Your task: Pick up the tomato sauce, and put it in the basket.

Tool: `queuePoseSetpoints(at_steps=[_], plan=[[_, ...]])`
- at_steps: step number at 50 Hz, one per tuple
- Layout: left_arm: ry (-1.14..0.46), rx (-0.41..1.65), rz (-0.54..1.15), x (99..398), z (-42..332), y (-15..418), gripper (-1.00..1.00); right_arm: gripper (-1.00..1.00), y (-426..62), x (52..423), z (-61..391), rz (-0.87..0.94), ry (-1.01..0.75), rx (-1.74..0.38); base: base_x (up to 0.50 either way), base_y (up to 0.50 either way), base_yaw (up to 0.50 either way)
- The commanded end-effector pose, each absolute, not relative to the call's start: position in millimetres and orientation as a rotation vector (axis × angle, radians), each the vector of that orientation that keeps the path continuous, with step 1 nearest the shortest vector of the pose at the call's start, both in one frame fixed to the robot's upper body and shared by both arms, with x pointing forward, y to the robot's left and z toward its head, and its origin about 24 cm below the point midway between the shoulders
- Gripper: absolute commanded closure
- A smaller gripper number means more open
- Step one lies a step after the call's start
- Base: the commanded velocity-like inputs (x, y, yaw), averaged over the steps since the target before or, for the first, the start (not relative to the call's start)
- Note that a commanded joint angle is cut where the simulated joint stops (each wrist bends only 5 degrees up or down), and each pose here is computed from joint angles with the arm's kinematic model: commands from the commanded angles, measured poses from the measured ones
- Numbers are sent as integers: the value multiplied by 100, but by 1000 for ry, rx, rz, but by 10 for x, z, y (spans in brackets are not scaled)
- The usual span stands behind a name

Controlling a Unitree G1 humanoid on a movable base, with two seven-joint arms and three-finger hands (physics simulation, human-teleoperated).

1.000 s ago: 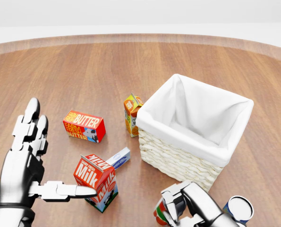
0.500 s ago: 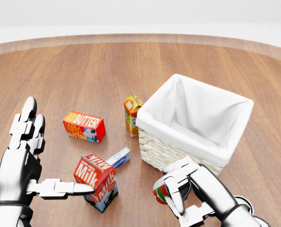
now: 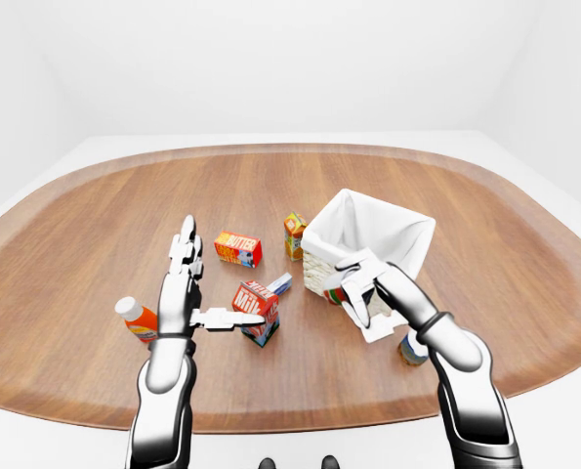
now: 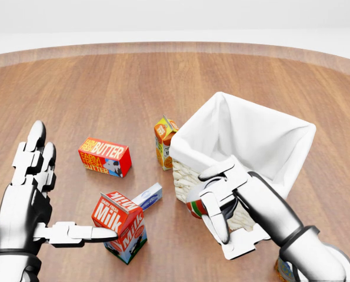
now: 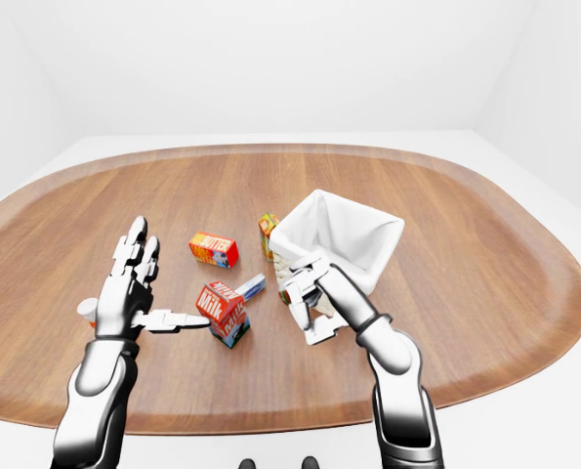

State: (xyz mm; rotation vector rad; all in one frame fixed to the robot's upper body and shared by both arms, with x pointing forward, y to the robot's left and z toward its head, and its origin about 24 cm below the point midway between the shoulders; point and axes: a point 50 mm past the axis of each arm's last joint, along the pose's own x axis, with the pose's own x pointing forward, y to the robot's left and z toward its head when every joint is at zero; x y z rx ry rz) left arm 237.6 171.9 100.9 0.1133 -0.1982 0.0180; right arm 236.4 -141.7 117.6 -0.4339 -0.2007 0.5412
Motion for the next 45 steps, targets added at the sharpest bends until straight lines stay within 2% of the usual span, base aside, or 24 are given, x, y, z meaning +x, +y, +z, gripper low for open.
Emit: queuePoseSetpoints(at_steps=[1, 20, 45], plan=[[-192, 115, 19, 2381, 995, 1718, -100, 100, -1414, 2474, 1400, 504, -285, -504, 0, 0, 0], [-190, 114, 20, 2388, 991, 1726, -100, 100, -1425, 2713, 1687, 476, -380, -537, 0, 0, 0], [-187, 116, 20, 2383, 984, 1724, -100, 100, -1619, 3168, 1814, 388, -345, -488, 0, 0, 0]])
